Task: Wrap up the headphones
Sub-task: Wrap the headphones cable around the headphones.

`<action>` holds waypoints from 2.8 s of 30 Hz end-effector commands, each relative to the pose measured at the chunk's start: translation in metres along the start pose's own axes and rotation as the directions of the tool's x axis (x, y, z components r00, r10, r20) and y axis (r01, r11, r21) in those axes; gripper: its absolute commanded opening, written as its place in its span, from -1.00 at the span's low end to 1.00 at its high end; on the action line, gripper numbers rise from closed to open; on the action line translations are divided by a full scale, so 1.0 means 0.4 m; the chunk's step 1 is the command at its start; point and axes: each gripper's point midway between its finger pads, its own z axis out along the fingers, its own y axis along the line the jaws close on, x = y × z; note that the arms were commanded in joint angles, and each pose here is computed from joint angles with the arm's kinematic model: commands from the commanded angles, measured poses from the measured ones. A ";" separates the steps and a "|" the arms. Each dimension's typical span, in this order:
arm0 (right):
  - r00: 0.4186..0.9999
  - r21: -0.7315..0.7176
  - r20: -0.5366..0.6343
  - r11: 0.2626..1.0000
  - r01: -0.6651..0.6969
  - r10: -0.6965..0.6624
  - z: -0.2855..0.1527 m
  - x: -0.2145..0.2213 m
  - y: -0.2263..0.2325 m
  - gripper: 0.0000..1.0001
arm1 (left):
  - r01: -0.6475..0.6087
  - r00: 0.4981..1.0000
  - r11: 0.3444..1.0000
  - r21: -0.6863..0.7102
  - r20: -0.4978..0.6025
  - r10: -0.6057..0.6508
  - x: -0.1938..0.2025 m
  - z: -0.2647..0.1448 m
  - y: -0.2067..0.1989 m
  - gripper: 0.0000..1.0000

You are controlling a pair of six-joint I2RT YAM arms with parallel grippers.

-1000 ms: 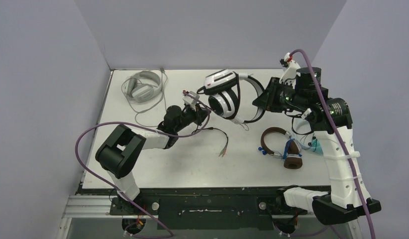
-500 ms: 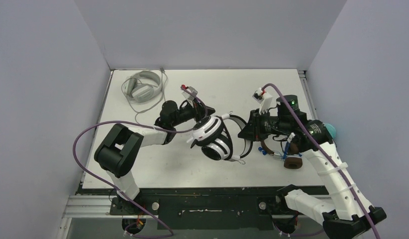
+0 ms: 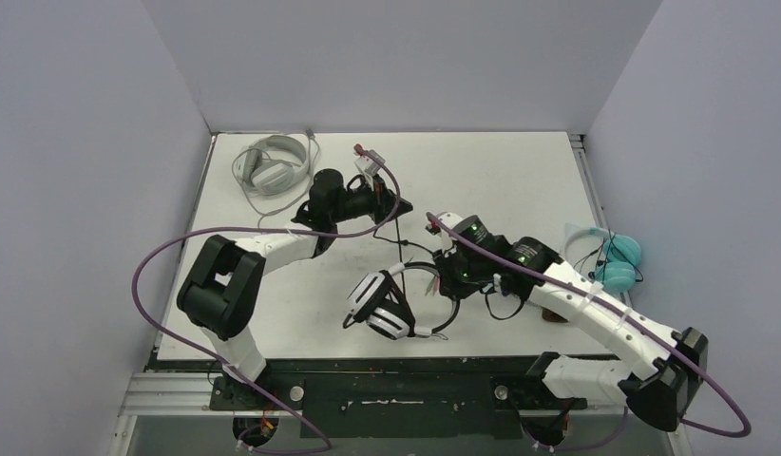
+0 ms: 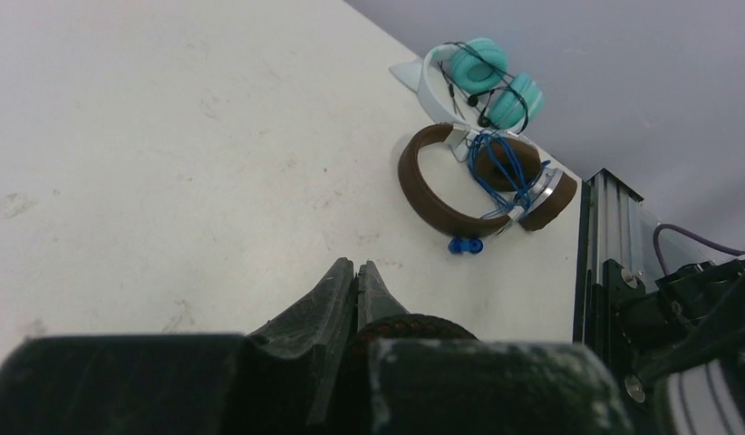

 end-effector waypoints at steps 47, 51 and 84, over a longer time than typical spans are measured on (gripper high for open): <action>0.982 0.627 0.187 0.767 -0.135 0.019 -0.055 -0.072 -0.228 -1.00 | -0.249 0.967 0.829 -0.501 -0.175 0.186 -0.405 0.016 0.080 -1.00; 0.960 0.633 0.280 0.751 -0.188 0.004 -0.090 -0.083 -0.216 -1.00 | -0.240 0.965 0.821 -0.519 -0.217 0.146 -0.376 0.009 0.116 -1.00; 0.964 0.834 0.235 0.483 -0.267 0.128 -0.043 -0.105 -0.451 -1.00 | -0.187 0.980 0.897 -0.401 -0.137 0.144 -0.388 -0.080 -0.080 -1.00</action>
